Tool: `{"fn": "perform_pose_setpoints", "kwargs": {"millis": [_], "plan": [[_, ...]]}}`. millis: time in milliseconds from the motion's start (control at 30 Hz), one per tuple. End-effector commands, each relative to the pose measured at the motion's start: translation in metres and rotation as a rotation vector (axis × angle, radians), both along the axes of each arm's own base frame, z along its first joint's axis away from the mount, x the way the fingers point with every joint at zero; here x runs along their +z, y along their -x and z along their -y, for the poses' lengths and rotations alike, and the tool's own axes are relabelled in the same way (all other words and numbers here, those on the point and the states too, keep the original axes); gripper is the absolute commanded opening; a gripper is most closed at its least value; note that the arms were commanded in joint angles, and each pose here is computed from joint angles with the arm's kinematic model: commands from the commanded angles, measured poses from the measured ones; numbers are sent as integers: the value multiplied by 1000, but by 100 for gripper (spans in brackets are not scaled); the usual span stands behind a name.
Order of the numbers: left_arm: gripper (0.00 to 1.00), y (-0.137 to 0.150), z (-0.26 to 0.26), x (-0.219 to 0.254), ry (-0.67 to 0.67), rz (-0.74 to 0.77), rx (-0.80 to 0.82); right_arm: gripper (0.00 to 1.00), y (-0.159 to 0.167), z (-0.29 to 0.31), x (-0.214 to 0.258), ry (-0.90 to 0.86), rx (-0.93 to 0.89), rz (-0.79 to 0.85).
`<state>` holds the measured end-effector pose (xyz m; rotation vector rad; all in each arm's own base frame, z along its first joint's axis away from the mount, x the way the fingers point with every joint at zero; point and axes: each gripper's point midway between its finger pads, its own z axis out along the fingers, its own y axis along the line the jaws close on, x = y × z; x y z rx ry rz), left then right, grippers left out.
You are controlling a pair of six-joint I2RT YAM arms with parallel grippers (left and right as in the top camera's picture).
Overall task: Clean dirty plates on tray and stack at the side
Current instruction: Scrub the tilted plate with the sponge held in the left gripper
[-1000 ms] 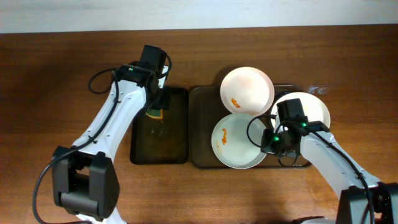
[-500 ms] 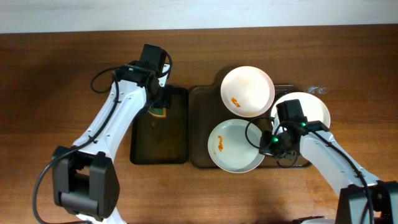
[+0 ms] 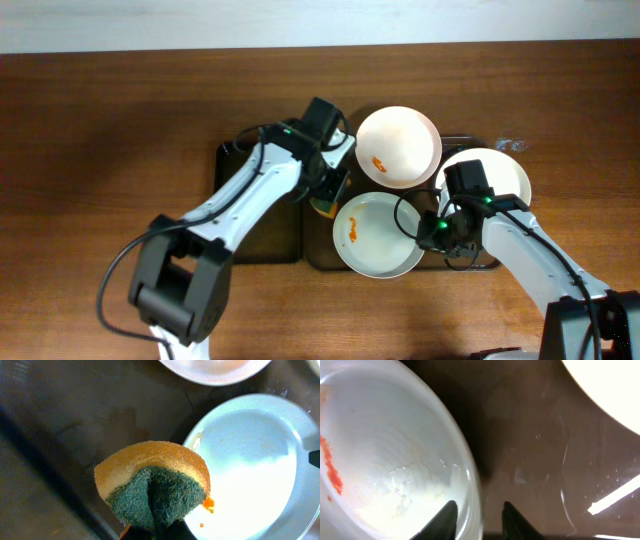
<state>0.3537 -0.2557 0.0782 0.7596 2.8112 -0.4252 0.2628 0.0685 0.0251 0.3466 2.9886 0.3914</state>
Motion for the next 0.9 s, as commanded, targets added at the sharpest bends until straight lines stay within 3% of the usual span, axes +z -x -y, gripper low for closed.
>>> {"fn": "perform_pose_setpoints", "kwargs": {"millis": [0,100,167,600,733,867], "plan": [[0,8,12,-15,30,-56,-17,32,-1,-1,-6,12,20,-2],[0,7,20,-12,66,-49,-30,31,-3,-1,-14,13,20,-12],[0,7,21,-13,67,-48,-30,4,-3,-1,-18,14,20,-24],[0,28,49,-61,3,-90,-110,4,-5,-1,-18,13,20,-18],[0,20,41,-82,-65,-72,-92,4,-5,-1,-18,13,20,-18],[0,32,50,-87,-46,-108,-112,4,-4,-1,-18,13,20,-20]]}}
